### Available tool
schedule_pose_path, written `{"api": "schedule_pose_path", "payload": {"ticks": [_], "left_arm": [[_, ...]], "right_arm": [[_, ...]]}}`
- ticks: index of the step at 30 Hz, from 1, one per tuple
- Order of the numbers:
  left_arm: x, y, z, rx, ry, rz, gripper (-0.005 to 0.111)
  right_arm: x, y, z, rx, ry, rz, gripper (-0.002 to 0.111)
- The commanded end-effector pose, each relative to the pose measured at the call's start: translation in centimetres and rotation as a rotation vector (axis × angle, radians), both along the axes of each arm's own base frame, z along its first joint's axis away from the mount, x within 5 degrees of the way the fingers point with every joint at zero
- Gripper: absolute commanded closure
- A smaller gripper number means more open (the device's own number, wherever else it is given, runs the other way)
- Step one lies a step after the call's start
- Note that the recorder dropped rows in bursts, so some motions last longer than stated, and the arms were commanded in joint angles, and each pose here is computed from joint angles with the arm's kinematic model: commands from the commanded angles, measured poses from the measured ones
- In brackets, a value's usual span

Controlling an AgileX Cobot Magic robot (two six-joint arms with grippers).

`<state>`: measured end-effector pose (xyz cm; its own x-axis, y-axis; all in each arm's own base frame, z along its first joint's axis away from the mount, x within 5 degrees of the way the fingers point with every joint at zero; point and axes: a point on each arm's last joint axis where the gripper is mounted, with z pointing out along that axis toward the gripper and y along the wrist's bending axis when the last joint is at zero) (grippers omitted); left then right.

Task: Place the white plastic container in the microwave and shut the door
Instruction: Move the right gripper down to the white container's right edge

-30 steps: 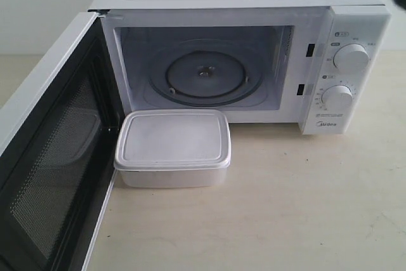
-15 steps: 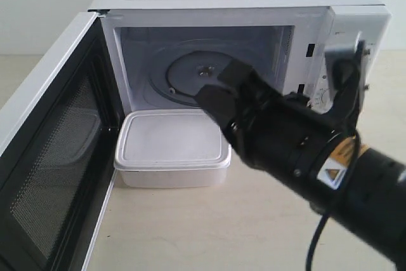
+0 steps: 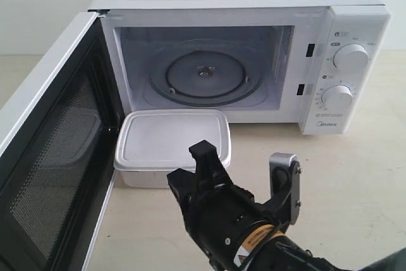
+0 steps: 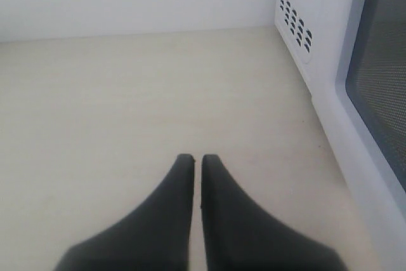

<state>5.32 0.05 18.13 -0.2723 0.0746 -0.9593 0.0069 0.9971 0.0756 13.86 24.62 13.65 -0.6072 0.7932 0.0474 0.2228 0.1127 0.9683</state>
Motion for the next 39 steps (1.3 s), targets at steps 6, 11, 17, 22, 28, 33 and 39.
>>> {"api": "schedule_pose_path", "payload": {"ticks": [6,11,17,22,28,33,39], "left_arm": [[0.0,-0.1,-0.1,-0.004,-0.002,-0.007,0.102],[0.0,-0.1,-0.1,-0.004,-0.002,-0.007,0.102],[0.0,-0.1,-0.1,-0.004,-0.002,-0.007,0.102],[0.0,-0.1,-0.1,-0.004,-0.002,-0.007,0.102],[0.0,-0.1,-0.1,-0.004,-0.002,-0.007,0.102],[0.0,-0.1,-0.1,-0.004,-0.002,-0.007,0.102],[0.0,-0.1,-0.1,-0.004,-0.002,-0.007,0.102]], "right_arm": [[0.8,2.5,-0.9,0.069,0.072,-0.031,0.066],[0.9,2.8,-1.2,0.057,0.142,-0.06,0.046],[1.3,2.4,-1.2,0.069,0.165,-0.143,0.046],[1.8,3.0,-1.5,0.081,0.185,-0.177,0.046],[2.3,3.7,-2.2,0.119,0.202,-0.215,0.046],[2.8,4.2,-1.7,0.14,0.17,-0.258,0.046],[3.0,4.6,-1.6,0.133,0.201,-0.286,0.046]]}}
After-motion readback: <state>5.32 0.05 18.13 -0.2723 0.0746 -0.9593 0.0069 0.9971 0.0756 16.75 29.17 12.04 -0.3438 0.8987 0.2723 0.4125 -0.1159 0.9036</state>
